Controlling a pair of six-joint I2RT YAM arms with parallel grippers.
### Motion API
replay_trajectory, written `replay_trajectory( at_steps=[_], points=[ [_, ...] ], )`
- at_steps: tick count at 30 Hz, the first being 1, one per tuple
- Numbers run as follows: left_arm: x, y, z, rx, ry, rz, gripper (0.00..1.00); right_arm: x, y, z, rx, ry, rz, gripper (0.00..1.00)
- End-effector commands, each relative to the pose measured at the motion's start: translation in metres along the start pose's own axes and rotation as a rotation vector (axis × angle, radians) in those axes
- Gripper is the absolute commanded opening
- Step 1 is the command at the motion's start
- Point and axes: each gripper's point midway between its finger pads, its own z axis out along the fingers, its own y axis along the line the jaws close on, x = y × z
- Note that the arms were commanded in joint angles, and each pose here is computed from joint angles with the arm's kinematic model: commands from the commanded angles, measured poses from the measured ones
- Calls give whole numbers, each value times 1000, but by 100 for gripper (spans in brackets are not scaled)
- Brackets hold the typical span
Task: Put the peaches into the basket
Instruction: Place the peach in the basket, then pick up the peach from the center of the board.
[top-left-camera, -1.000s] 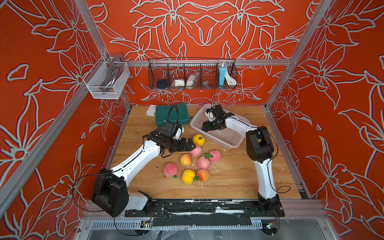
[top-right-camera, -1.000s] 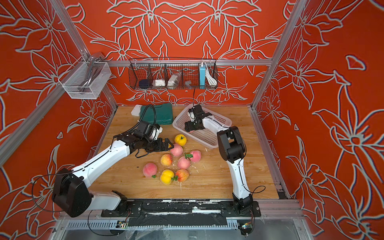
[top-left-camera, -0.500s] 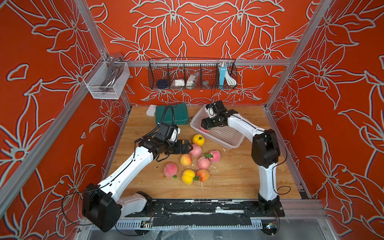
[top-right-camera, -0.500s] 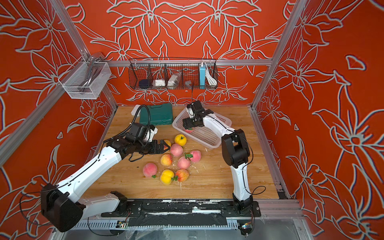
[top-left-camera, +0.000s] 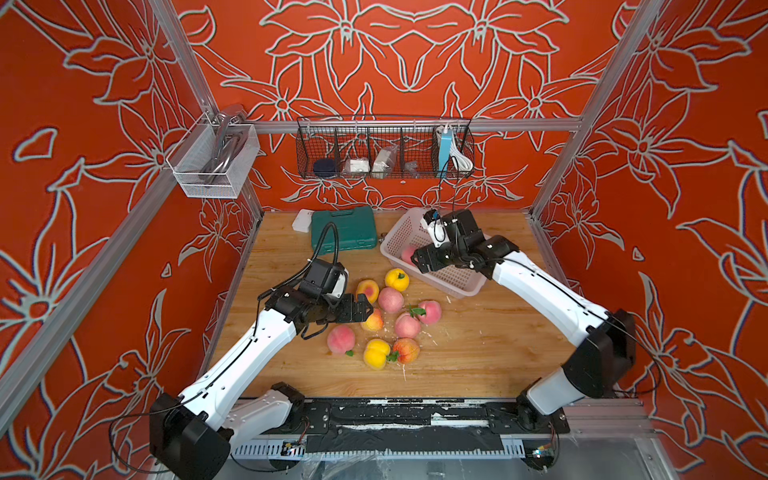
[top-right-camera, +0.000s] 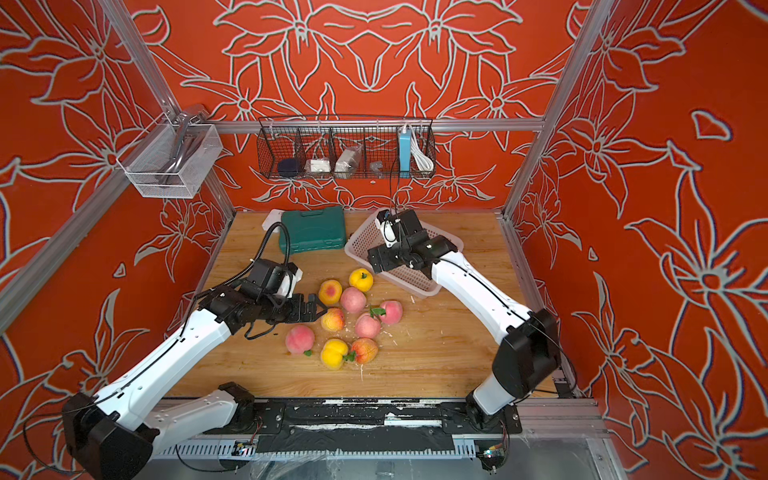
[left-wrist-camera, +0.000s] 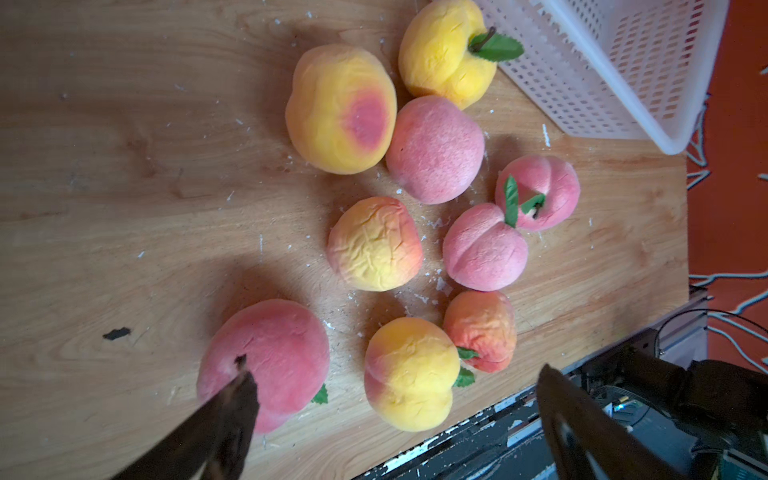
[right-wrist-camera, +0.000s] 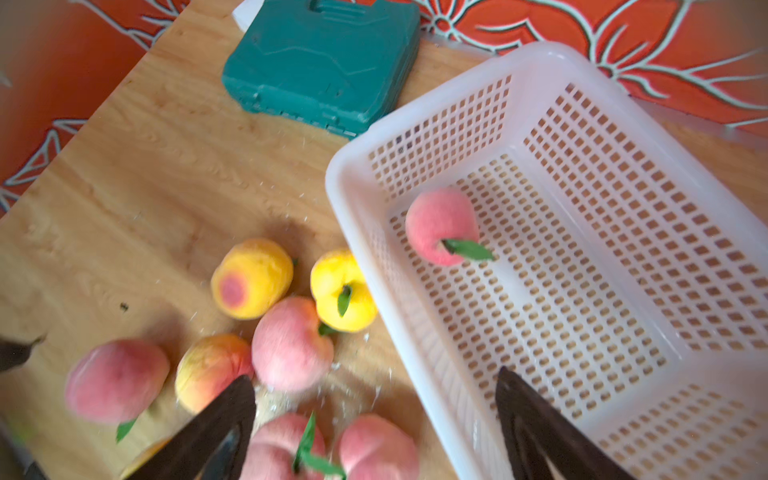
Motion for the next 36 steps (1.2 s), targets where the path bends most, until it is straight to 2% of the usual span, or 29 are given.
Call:
replay_trajectory(
  at_steps=[1,8,15,19,36],
  points=[
    [9,18,1,-68,6,-31,98,25,4,-16,-12,21,16,93],
    [12,36,9,-147,2,-63,98,70,26,-46,-73,33,12,95],
    [17,57,16,-239,27,-99,98,106,55,-49,-150,34,35,97],
    [20,64,19,-248,37,-128,98,121,65,-47,-174,53,20,97],
    [45,78,54,-268,135,-214,98,120,78,-38,-194,59,9,99]
  ],
)
